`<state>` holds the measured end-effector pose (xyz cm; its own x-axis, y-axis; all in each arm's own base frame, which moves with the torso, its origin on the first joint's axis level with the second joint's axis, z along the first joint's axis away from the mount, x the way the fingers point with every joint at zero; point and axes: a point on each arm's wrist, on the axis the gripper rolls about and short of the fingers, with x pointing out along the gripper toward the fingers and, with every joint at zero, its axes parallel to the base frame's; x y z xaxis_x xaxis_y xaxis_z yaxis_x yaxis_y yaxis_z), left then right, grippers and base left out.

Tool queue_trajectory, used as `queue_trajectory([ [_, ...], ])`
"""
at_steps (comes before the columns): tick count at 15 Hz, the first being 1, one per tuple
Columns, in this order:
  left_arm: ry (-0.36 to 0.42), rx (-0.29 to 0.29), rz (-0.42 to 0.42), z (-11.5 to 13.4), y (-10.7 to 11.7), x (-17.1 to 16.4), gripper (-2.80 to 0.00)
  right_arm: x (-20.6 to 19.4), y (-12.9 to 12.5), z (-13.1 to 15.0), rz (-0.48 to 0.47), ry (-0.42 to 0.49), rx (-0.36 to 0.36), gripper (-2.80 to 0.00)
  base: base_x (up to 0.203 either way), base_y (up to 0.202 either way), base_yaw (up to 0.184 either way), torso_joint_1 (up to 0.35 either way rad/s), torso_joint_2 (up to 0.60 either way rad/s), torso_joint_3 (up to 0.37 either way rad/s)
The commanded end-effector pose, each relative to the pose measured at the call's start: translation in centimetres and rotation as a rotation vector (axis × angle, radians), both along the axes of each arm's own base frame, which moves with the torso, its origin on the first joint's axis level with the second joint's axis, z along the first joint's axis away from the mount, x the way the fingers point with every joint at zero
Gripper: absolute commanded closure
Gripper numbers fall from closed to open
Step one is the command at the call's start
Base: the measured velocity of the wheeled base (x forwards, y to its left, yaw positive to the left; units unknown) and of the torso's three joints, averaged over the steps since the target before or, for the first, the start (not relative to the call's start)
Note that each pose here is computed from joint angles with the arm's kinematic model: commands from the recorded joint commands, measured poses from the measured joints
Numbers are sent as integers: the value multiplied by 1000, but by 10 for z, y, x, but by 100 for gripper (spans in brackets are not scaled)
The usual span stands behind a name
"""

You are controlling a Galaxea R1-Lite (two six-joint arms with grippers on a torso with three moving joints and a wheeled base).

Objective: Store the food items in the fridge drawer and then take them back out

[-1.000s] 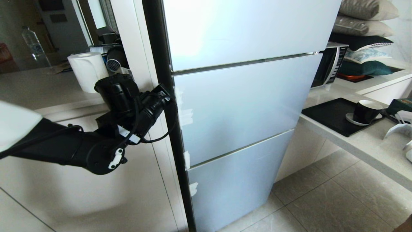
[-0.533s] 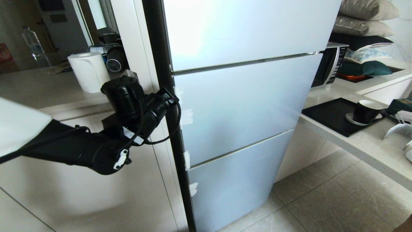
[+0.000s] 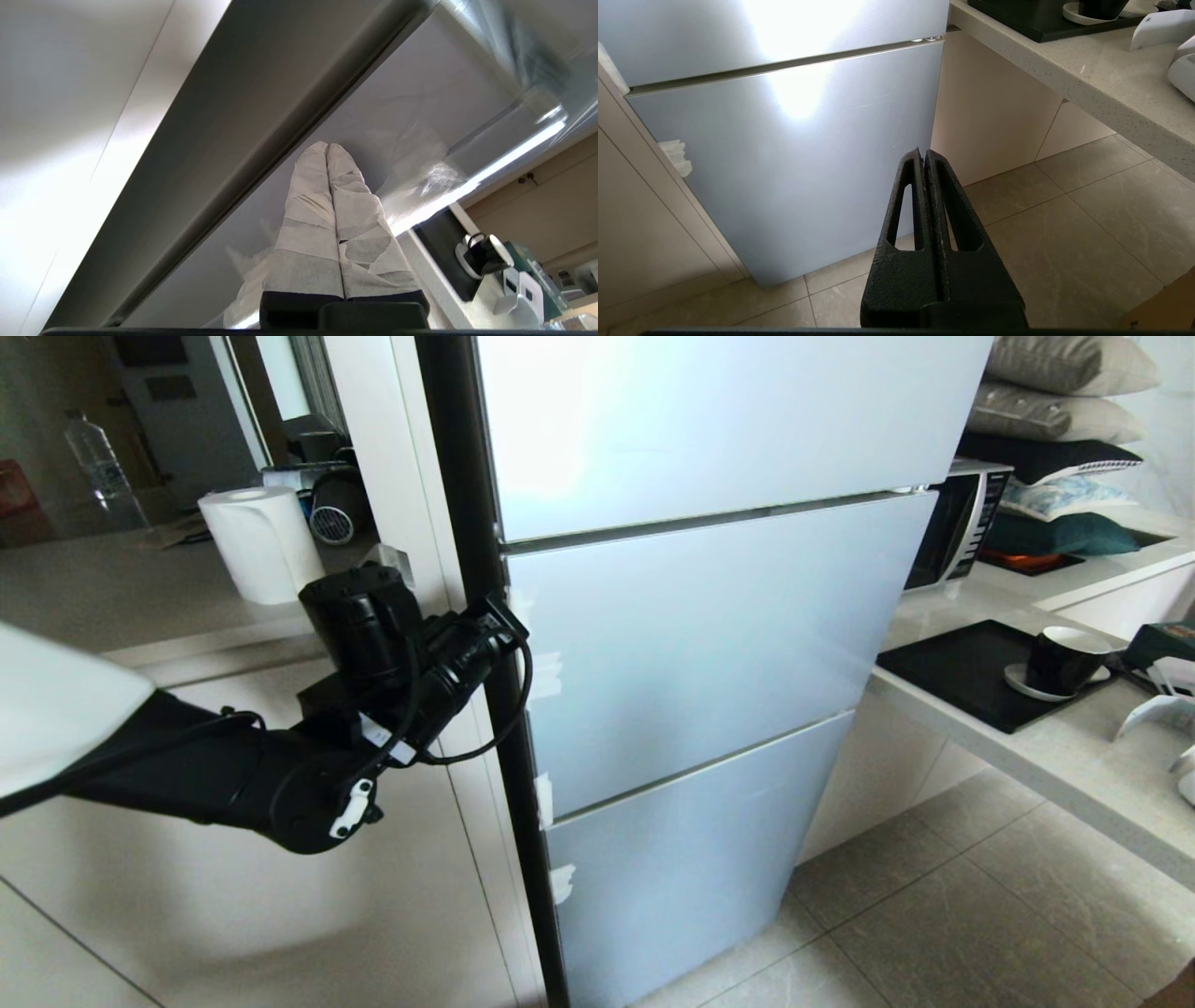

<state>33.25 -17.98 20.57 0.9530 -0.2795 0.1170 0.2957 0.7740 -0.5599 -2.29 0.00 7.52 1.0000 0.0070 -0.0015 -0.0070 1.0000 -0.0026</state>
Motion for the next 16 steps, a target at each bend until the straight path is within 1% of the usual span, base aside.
queue_trajectory([
  [1,8,0,-16,-2,-2,-2,0,0,0,0,1,2,-1,0,0,0,0,0,0,0],
  [5,6,1,-24,-1,-5,-4,0,0,0,0,1,2,-1,0,0,0,0,0,0,0],
  [8,5,1,-53,0,-14,-10,0,0,0,0,1,2,-1,0,0,0,0,0,0,0],
  [12,12,9,-67,-2,-18,-15,0,0,0,0,1,2,-1,0,0,0,0,0,0,0],
  [16,10,21,-105,0,-27,-32,0,0,0,0,1,2,-1,0,0,0,0,0,0,0],
])
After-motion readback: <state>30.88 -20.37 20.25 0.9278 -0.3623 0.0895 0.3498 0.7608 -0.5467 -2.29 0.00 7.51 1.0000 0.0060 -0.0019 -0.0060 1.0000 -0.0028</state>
